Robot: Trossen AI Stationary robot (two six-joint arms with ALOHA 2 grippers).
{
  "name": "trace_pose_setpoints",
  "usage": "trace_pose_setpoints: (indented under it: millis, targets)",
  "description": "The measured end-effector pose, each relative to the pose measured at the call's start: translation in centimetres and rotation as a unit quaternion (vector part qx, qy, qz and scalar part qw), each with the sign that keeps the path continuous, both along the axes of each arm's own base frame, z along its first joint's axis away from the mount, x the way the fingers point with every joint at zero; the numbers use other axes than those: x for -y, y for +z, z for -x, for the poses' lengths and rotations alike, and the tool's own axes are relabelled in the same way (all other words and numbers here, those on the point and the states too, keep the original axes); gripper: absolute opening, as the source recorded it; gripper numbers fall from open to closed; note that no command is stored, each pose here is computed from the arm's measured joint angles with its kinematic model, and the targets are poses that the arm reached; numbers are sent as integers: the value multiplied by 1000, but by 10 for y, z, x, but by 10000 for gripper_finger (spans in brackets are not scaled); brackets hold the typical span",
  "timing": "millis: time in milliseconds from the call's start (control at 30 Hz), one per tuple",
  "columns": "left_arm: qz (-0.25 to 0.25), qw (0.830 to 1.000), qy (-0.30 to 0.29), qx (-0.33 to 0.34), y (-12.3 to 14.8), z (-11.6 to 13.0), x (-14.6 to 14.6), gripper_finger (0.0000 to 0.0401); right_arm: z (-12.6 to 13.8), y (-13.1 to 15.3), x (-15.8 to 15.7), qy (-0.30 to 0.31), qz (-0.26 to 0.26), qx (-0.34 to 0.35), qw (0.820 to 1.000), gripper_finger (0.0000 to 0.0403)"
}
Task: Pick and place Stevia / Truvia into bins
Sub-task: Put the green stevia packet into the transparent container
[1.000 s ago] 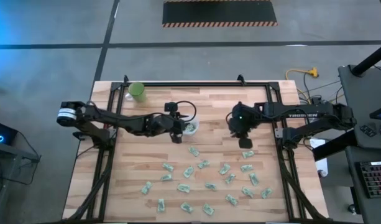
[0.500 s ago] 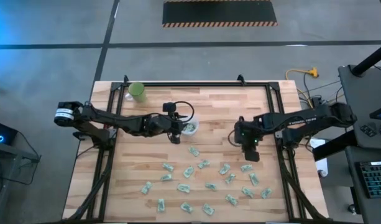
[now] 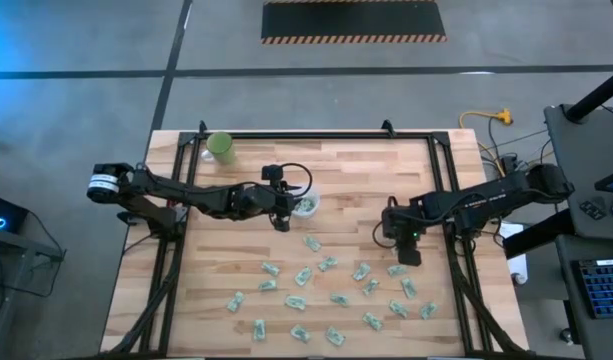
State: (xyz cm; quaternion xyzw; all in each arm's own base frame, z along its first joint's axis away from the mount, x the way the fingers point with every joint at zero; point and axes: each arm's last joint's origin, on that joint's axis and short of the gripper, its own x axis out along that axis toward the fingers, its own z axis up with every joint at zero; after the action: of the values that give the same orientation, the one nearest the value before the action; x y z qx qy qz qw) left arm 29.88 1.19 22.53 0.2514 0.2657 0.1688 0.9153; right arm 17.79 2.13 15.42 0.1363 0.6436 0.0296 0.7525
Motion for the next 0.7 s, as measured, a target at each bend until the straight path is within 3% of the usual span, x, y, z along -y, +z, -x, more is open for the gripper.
trace_pose_setpoints:
  millis: [700]
  targets:
    - [0, 1000, 0, -3, -2, 1, 0, 135, 0, -18, 1, -69, 7, -34, 997, 68]
